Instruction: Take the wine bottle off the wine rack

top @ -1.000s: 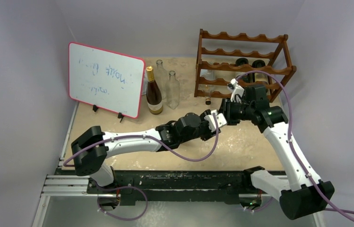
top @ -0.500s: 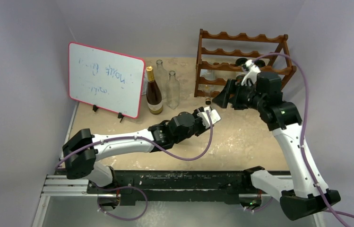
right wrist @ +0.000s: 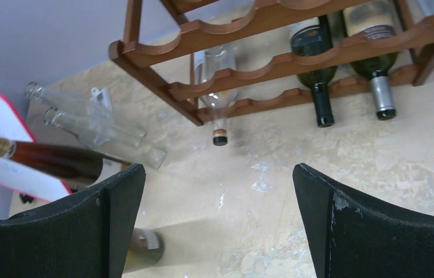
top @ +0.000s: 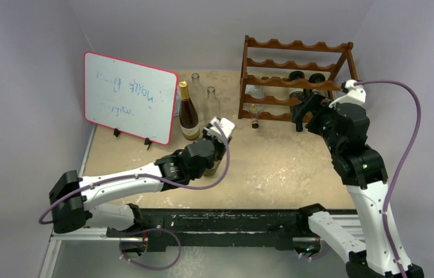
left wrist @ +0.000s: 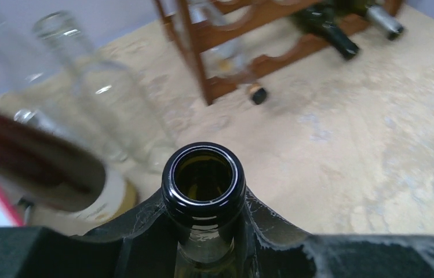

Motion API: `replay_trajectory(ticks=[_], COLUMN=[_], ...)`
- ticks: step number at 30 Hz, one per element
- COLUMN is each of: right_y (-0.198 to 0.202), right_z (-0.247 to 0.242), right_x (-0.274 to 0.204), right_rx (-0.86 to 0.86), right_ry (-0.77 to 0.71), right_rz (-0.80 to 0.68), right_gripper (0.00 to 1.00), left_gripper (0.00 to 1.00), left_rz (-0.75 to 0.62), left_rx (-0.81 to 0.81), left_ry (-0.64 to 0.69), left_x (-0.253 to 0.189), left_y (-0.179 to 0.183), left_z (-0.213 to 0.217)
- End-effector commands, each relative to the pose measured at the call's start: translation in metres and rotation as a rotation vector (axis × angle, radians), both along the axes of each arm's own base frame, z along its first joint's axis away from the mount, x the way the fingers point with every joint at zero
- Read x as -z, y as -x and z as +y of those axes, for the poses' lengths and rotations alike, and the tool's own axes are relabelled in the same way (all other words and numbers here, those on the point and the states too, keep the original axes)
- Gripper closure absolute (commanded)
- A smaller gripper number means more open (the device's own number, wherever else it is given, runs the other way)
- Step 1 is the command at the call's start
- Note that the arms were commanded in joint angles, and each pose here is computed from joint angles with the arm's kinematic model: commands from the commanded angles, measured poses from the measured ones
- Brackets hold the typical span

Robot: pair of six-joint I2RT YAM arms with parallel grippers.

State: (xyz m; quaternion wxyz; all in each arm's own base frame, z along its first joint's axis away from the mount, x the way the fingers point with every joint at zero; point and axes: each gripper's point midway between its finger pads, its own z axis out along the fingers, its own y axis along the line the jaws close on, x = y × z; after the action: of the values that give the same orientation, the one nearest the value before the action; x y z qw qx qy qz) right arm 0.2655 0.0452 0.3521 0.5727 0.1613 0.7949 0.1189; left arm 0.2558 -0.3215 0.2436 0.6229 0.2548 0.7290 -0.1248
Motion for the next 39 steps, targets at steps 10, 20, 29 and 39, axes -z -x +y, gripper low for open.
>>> replay_trajectory(ticks=[10,20,29,39], right_y=[0.001,0.022,0.022,0.020], right_z=[-0.013,-0.021,-0.023,-0.022], right_x=[-0.031,-0.041,-0.033,-0.033], right_rx=[0.001,0.004,0.013,0.018], right_ry=[0.108,0.139,0.142,0.131], right_rz=[-0.203,-0.303,-0.278,-0.279], right_gripper=[0.00,0.00,0.00,0.00], left_gripper=[1.00,1.00,1.00,0.93], left_rz=[-0.105,-0.148,-0.137,-0.103], left_rx=[-0.594,-0.700,-0.706,-0.691], left_ry=[0.381,0.453,0.425,0.370], left_x=[-0.068,-0.063,-0.048,-0.021], left_y=[-0.055,-0.074,-0.091,-0.092], left_z=[0.157,0.183,0.175,0.171])
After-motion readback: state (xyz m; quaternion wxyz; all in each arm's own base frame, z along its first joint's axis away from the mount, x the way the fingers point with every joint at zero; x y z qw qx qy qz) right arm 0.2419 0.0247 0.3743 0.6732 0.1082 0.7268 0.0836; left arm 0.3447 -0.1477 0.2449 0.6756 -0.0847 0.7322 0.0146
